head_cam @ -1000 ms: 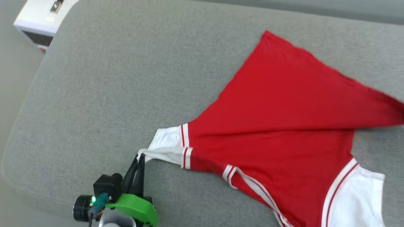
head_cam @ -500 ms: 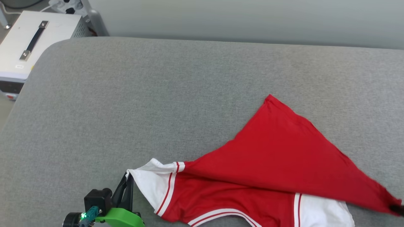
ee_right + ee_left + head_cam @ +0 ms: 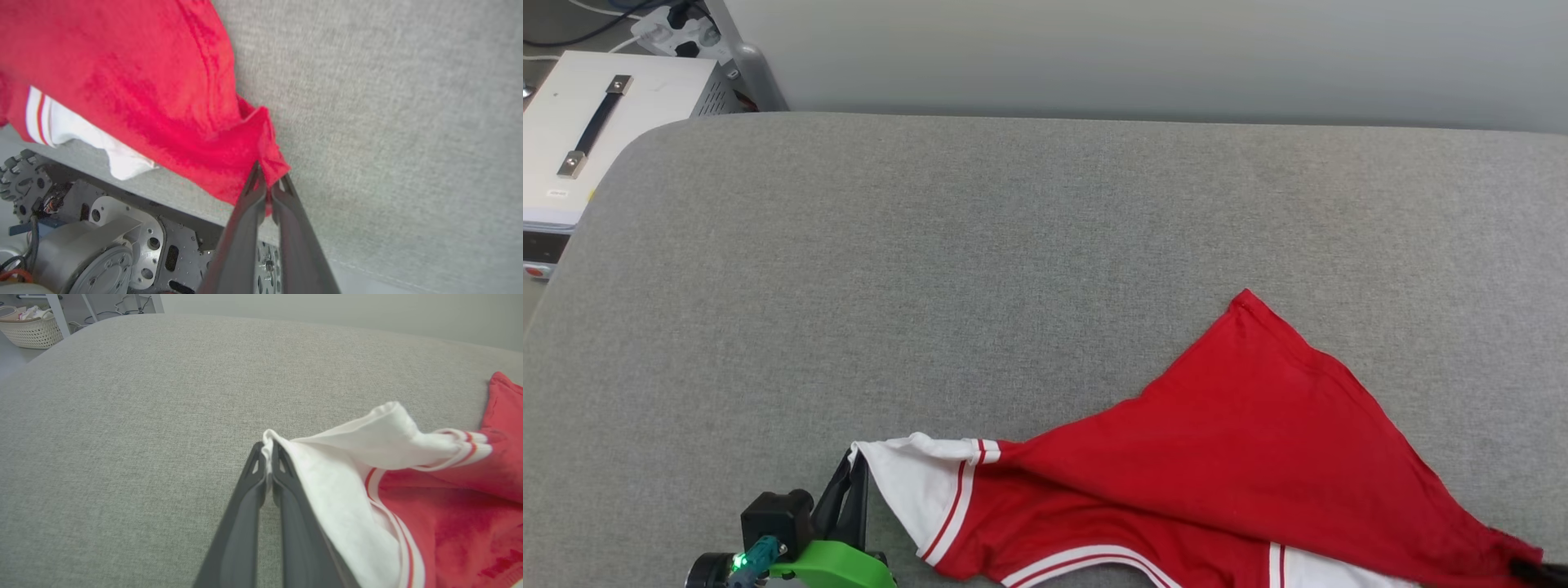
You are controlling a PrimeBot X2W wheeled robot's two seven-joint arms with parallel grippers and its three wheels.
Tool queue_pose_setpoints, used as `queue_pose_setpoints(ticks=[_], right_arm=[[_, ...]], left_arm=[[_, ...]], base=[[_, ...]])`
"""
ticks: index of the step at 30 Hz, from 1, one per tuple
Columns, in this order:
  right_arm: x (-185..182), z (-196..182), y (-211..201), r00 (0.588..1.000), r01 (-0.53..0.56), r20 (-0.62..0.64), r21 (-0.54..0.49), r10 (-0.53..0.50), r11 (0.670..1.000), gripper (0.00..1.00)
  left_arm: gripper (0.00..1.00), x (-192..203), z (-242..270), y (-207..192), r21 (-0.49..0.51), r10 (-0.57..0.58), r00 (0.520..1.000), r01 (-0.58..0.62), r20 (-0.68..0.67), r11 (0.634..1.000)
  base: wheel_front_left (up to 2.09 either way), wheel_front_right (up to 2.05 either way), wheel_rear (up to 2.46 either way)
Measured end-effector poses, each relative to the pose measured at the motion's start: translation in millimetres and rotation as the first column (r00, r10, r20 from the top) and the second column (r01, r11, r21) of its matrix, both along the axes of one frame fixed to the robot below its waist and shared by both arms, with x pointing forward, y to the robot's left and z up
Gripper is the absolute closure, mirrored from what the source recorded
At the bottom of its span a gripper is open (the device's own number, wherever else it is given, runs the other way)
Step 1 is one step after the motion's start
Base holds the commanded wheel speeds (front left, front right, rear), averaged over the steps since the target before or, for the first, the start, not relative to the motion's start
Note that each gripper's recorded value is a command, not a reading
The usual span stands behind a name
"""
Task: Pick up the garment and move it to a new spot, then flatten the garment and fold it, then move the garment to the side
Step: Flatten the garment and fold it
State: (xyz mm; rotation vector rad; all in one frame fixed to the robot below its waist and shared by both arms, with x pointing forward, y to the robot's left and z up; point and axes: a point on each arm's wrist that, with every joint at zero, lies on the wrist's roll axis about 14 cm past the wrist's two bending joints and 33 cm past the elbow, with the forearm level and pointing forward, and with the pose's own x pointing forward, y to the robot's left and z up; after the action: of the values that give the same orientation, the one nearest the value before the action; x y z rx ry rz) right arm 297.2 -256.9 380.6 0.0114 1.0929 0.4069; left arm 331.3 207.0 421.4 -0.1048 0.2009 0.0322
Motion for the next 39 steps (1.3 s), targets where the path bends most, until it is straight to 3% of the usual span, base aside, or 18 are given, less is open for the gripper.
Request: queue_pose_setpoints(ticks=[4, 10, 15, 20, 26, 35, 39], right_arm=[[45, 35, -1, 0.981, 0.013, 0.194, 0.014, -0.015, 1.0, 0.0], [118, 114, 30, 0.869, -0.058, 0.495, 0.066, 0.018, 0.996, 0.0], [150, 152, 80, 0.802, -0.191, 0.584, 0.053, 0.125, 0.98, 0.0], [168, 154, 124, 0.798, -0.312, 0.54, -0.008, 0.267, 0.95, 0.0], [178, 108, 154, 0.838, -0.429, 0.318, -0.117, 0.443, 0.896, 0.0], [187, 34, 166, 0.851, -0.503, 0.067, -0.178, 0.521, 0.846, 0.0], [184, 4, 174, 0.831, -0.544, 0.019, -0.183, 0.556, 0.819, 0.0]], left_arm=[[1.0, 1, 2, 0, 0.003, -0.001, 1.0, 0.001, 0.007, 1.0], [1.0, 1, 4, 2, 0.008, 0.004, 1.0, -0.004, 0.013, 1.0], [1.0, 4, 4, -1, 0.015, -0.004, 1.0, 0.004, 0.012, 1.0], [1.0, 12, 8, -2, 0.02, -0.004, 1.0, 0.003, 0.024, 1.0], [1.0, 23, 8, -5, 0.016, 0.004, 1.0, -0.005, 0.029, 1.0], [1.0, 30, 0, -7, 0.019, 0.015, 1.0, -0.015, 0.002, 1.0], [1.0, 30, -4, -3, 0.022, 0.03, 0.999, -0.03, -0.01, 0.999]], base=[[0.0, 0.0, 0.0], [0.0, 0.0, 0.0], [0.0, 0.0, 0.0], [0.0, 0.0, 0.0], [0.0, 0.0, 0.0], [0.0, 0.0, 0.0], [0.0, 0.0, 0.0]])
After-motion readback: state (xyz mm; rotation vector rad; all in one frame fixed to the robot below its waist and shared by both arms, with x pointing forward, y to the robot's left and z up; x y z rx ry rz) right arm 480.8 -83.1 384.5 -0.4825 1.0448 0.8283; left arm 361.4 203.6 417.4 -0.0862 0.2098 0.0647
